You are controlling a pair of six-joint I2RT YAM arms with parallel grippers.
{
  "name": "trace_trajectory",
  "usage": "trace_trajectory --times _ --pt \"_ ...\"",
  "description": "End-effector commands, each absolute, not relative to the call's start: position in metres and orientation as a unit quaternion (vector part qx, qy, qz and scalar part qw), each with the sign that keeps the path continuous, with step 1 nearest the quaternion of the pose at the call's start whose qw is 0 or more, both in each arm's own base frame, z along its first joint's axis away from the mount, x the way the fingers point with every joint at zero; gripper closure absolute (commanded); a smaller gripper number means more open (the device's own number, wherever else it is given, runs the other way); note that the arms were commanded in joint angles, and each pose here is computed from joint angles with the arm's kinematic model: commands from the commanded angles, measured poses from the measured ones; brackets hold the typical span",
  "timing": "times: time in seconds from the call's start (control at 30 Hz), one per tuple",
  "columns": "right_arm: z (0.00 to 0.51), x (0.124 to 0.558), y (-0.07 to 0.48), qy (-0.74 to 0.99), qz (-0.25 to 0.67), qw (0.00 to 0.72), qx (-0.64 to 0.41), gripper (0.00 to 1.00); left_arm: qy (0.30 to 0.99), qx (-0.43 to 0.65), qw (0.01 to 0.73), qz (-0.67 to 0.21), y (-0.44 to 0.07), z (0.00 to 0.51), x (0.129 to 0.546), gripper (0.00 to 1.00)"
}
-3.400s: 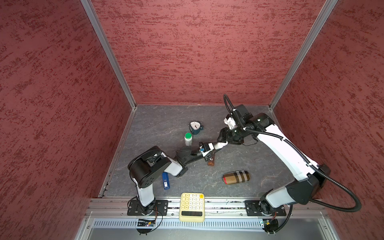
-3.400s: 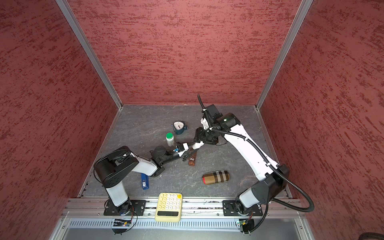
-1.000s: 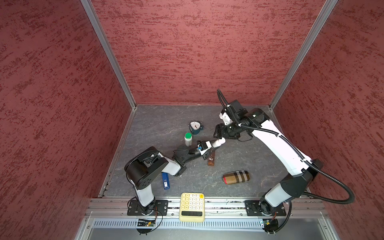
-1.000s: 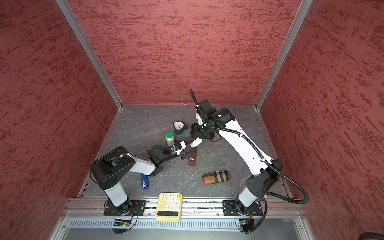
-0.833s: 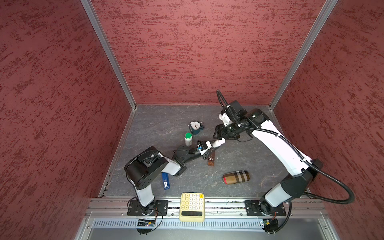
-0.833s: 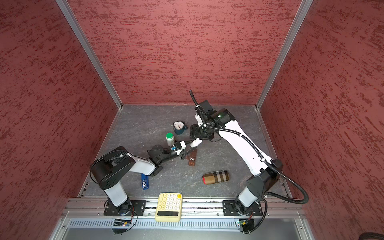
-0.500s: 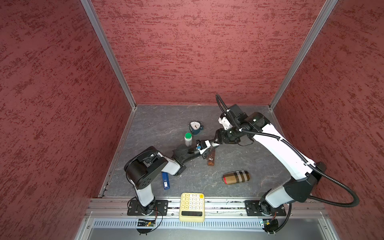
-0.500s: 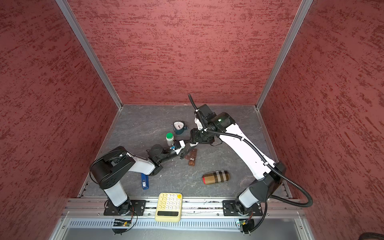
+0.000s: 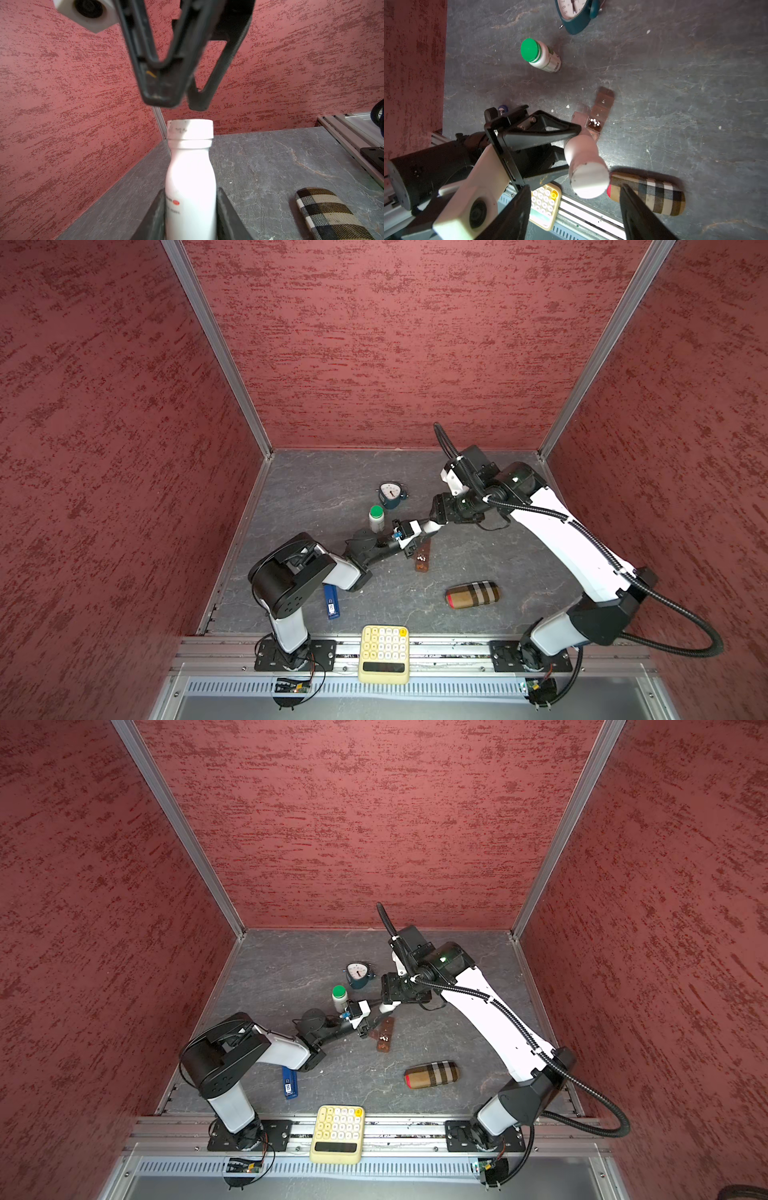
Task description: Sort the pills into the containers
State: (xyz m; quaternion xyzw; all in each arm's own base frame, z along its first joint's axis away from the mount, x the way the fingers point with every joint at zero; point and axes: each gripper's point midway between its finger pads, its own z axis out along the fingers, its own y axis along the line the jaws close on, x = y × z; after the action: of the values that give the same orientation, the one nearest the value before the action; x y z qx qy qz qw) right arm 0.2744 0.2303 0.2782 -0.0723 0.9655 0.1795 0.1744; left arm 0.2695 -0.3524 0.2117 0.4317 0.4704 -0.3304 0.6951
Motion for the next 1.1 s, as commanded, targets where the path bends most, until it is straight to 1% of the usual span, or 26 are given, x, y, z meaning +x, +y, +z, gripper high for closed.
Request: trace_trajectory --times 0.0,0.13,0.3,0.73,0.97,1.07 --pt "0.282 0.289 0.230 0.964 0.169 0.192 -0.075 0.31 0.466 0.432 0.694 -0.339 -0.352 0.216 0.262 1.00" --pt "0.277 0.289 0.245 0.959 0.201 0.179 -0.088 0.32 0.465 0.431 0.694 -0.341 -0.353 0.217 0.261 1.00" --pt "0.276 0.278 0.257 0.952 0.239 0.161 -0.101 0.35 0.465 0.431 0.695 -0.339 -0.353 0.218 0.263 1.00" --pt "0.267 0.249 0.244 0.957 0.234 0.135 -0.100 0.39 0.467 0.430 0.696 -0.335 -0.350 0.217 0.268 1.00" --pt "0.274 0.242 0.249 0.954 0.240 0.136 -0.115 0.40 0.467 0.430 0.697 -0.334 -0.350 0.217 0.268 1.00" --pt "0.276 0.245 0.244 0.957 0.225 0.144 -0.115 0.39 0.467 0.429 0.697 -0.336 -0.350 0.218 0.267 1.00"
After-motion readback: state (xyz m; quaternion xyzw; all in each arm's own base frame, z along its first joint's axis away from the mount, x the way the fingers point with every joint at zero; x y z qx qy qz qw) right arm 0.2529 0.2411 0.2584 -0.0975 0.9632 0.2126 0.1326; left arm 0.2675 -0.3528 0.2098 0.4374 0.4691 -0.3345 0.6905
